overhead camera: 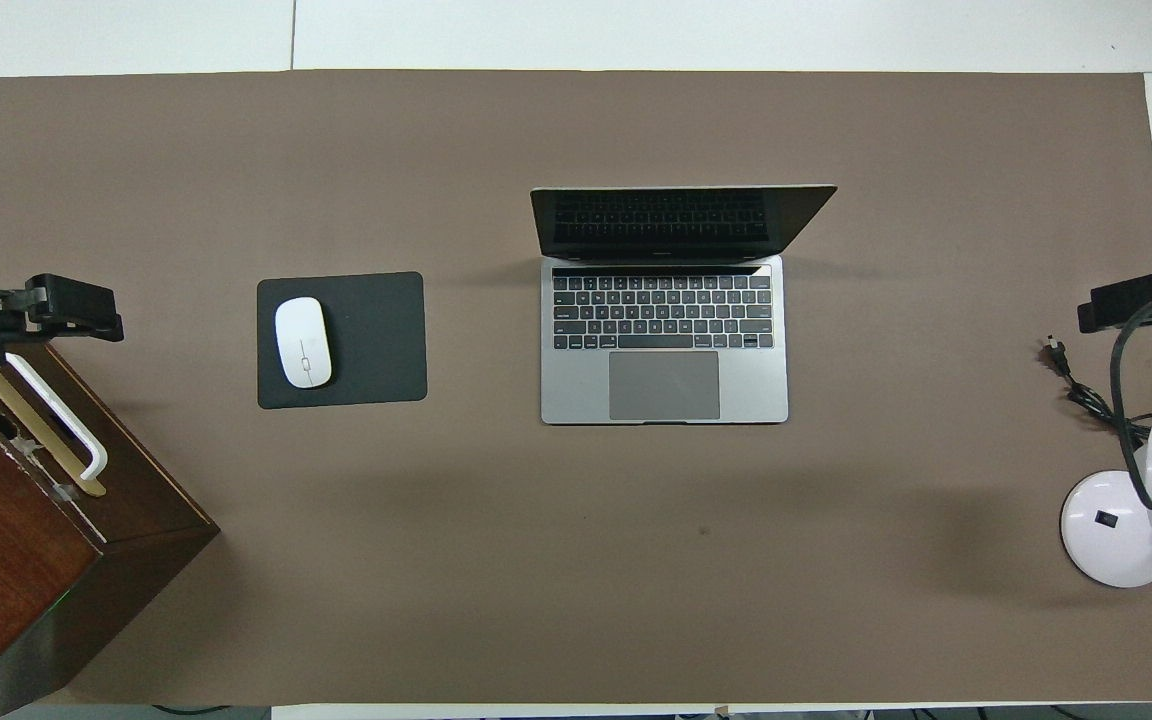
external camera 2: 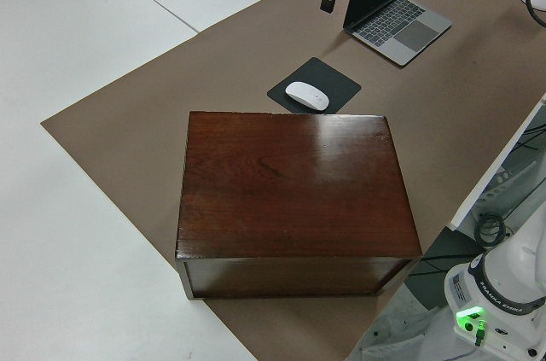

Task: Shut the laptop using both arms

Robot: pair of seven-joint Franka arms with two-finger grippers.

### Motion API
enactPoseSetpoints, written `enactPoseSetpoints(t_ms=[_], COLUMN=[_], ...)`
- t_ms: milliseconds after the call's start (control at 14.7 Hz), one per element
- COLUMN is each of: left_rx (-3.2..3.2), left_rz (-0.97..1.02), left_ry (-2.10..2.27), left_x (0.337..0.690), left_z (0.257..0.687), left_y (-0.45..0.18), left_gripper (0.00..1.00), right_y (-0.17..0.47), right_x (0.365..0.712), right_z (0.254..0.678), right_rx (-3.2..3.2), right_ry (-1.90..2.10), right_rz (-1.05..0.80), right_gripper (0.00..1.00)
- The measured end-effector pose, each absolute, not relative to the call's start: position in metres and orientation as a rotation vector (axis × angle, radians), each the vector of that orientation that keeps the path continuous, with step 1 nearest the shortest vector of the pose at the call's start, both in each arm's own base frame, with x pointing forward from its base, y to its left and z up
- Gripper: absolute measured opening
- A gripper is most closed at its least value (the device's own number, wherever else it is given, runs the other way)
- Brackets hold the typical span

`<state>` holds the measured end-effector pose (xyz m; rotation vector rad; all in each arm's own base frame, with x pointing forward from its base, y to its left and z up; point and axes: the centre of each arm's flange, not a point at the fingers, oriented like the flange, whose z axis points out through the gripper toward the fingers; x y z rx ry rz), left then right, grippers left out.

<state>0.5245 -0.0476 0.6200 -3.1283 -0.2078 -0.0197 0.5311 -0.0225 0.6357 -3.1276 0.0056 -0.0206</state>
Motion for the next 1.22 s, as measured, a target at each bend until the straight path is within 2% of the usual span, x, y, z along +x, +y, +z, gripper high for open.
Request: enactPoseSetpoints(t_ms=[1223], left_rx=[-3.126], left_rz=[0.013], left_ry=[-0.187], left_x=[0.5239], left_z=[0.613], left_y=[-0.0546], left_gripper=[1.0], right_y=[-0.0253], right_x=[0.531], right_z=[0.6357], right_rx=[-3.127], right_ry=[0.014], right_rz=[-0.021], right_gripper=[1.0])
